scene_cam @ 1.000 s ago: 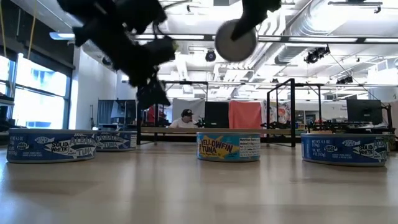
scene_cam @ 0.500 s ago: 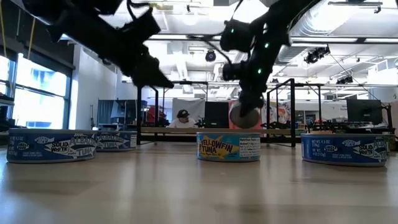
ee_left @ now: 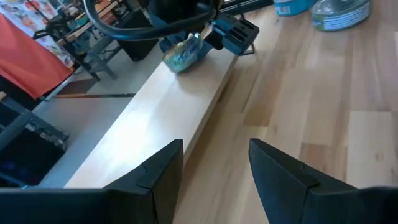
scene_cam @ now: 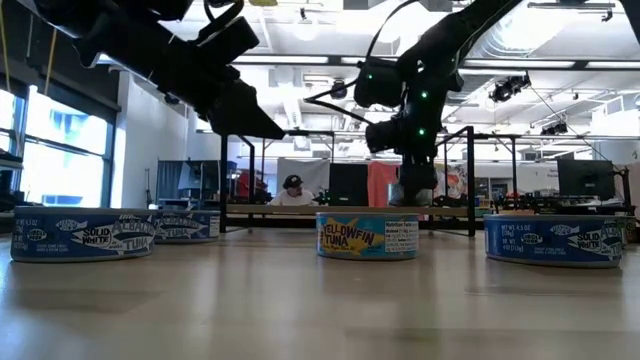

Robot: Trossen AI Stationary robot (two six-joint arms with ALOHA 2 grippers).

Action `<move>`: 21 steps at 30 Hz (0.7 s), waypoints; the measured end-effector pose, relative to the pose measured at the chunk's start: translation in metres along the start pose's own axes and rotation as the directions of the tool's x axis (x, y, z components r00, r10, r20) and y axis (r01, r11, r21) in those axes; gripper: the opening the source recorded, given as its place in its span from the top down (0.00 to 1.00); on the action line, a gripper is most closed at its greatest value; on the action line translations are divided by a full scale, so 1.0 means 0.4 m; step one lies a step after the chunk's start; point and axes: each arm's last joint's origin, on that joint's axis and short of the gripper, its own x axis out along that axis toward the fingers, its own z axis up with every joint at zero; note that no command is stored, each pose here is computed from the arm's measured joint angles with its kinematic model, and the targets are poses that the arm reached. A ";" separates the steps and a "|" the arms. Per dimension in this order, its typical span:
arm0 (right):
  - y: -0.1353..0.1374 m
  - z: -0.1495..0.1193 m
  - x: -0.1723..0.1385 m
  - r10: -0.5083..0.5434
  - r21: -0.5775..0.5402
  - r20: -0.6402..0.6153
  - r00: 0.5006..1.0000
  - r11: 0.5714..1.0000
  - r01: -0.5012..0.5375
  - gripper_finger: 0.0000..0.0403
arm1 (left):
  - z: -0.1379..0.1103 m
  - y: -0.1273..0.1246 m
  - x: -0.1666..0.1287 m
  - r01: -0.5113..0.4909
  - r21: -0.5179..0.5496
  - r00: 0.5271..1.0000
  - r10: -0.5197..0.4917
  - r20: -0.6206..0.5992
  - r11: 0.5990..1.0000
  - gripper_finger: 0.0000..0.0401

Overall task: Stack canned seafood by type on shelf
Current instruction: Put the green tuna can on the shelf, then put the yellow-blue tuna can on the shelf

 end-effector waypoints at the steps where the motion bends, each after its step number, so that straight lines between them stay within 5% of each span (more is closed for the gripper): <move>1: -0.002 0.000 -0.002 -0.001 0.002 0.002 1.000 1.000 0.001 0.35 | 0.000 0.000 0.000 0.006 0.000 1.000 -0.006 0.001 1.000 0.57; 7: -0.039 -0.010 -0.022 -0.018 0.165 0.020 1.000 0.986 0.015 0.34 | 0.000 -0.001 0.000 0.009 0.000 1.000 -0.009 0.001 1.000 0.57; 11: -0.070 -0.021 -0.003 0.057 0.430 0.030 0.998 0.901 -0.065 0.34 | 0.001 0.000 0.000 0.008 -0.004 1.000 -0.008 0.005 1.000 0.57; 15: -0.091 -0.032 0.024 0.203 0.474 0.065 0.977 0.856 -0.209 0.34 | 0.005 0.000 0.000 0.013 -0.015 1.000 -0.013 0.018 1.000 0.57; 21: -0.115 -0.044 0.043 0.166 0.503 0.033 0.986 0.849 -0.160 0.34 | 0.011 -0.003 0.000 0.054 -0.029 0.998 -0.053 0.041 0.998 0.57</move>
